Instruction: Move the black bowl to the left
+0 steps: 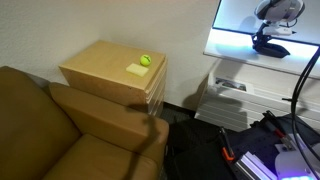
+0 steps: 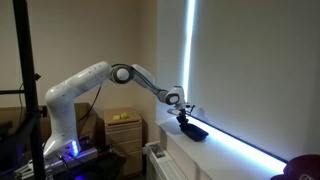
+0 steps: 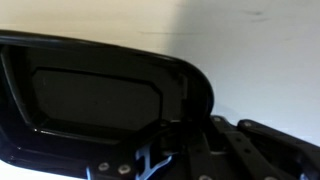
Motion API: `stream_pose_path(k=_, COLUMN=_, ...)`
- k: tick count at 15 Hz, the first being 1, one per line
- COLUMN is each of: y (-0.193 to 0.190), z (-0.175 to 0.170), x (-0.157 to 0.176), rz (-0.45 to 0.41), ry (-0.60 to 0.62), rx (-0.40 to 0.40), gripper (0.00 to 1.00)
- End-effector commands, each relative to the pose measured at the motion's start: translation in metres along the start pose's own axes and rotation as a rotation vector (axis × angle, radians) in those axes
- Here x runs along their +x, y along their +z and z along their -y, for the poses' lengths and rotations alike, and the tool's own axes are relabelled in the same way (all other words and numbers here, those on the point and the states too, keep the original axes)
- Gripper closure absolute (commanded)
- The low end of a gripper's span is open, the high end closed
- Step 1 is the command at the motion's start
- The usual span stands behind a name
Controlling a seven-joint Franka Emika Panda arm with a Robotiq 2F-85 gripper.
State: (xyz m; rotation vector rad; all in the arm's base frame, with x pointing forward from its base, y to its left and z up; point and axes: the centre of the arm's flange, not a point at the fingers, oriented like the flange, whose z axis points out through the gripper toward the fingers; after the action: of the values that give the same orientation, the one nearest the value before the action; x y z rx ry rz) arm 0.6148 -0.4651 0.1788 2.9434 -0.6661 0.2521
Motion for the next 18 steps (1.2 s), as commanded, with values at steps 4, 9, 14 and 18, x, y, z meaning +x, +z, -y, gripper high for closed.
stream_pose_path(k=4, y=-0.059, z=0.122, x=-0.048, rz=0.058, ry=-0.252, rx=0.221, gripper=0.98)
stream_pose_path(k=9, y=-0.057, z=0.14, x=-0.082, rz=0.276, ry=-0.313, rx=0.317, gripper=0.98)
stream_pose_path(k=14, y=-0.019, z=0.1, x=-0.084, rz=0.189, ry=-0.224, rx=0.3, gripper=0.98)
stream_pose_path(k=18, y=-0.014, z=0.104, x=-0.071, rz=0.114, ry=-0.214, rx=0.293, gripper=0.98)
